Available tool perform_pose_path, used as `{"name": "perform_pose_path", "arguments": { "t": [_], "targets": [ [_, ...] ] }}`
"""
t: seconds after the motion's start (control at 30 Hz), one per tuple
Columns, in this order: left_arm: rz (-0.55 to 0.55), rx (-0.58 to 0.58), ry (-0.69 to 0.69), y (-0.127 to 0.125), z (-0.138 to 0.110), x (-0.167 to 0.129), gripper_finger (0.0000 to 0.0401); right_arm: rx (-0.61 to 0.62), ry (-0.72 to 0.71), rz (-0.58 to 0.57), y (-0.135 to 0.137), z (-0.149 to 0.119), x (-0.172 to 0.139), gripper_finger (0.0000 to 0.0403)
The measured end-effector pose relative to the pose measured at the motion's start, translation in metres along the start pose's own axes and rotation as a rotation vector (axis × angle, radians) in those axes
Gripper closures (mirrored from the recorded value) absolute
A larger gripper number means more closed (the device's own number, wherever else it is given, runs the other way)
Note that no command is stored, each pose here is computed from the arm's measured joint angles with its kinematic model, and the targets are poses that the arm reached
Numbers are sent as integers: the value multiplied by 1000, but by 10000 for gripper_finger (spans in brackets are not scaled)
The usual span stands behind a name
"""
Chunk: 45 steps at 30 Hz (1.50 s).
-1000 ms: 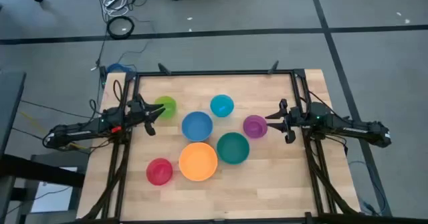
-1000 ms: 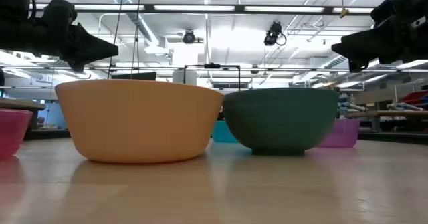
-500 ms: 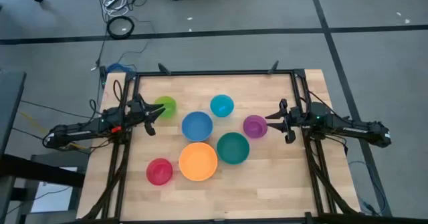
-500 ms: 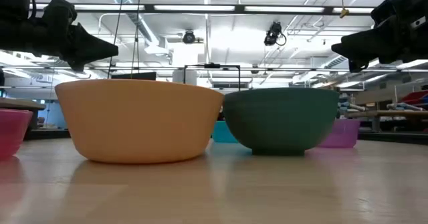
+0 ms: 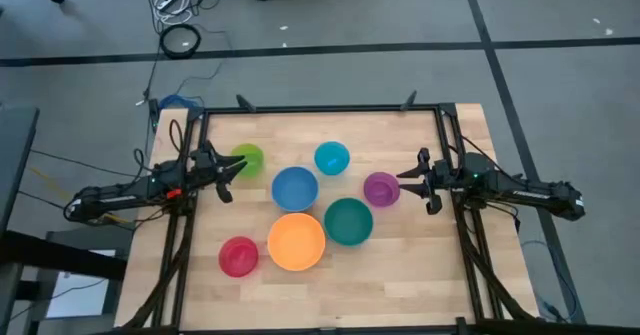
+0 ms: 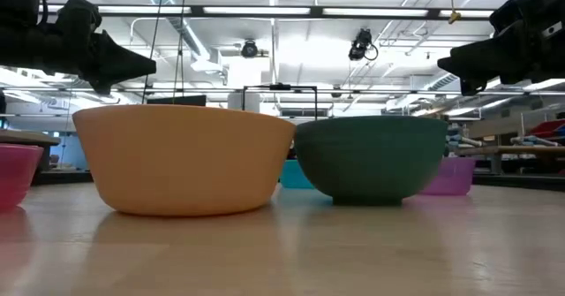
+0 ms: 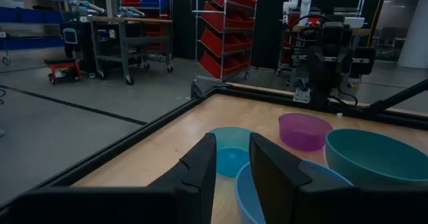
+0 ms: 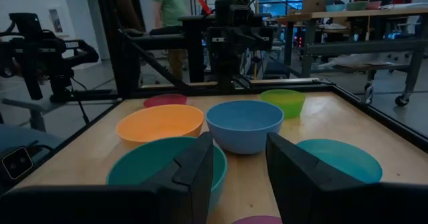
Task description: Nest bowls inside each other
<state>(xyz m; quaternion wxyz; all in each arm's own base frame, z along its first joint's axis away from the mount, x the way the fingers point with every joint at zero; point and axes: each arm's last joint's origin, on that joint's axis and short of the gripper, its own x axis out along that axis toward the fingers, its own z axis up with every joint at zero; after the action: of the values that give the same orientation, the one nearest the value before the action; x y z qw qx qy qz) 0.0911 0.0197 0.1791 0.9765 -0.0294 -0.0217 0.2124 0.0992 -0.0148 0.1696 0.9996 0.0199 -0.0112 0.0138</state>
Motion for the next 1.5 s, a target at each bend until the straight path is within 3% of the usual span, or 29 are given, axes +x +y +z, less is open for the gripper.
{"name": "perform_pose_path", "arguments": {
  "t": [0.27, 0.6, 0.77, 0.97, 1.13, 1.23, 1.5],
  "targets": [
    [0, -1, -2, 0, 0, 0, 302, -26, -50, -24, -1, 5, 0, 275],
    [-7, -41, -114, 0, 11, -1, 302, -49, -427, 35, 4, 41, -9, 275],
    [-14, -81, -232, 0, 23, -3, 302, 99, -549, 106, 7, 52, -15, 275],
    [-21, -120, -350, 0, 34, -6, 302, 236, -578, 154, 7, 55, -17, 275],
    [-25, -142, -454, 1, 44, -10, 302, 180, -669, 158, 9, 62, -22, 275],
    [-23, -137, -498, 1, 48, -12, 302, 205, -682, 144, 8, 63, -23, 275],
    [-34, -134, -512, 1, 49, -13, 302, 202, -680, 139, 8, 62, -23, 275]
  ]
}}
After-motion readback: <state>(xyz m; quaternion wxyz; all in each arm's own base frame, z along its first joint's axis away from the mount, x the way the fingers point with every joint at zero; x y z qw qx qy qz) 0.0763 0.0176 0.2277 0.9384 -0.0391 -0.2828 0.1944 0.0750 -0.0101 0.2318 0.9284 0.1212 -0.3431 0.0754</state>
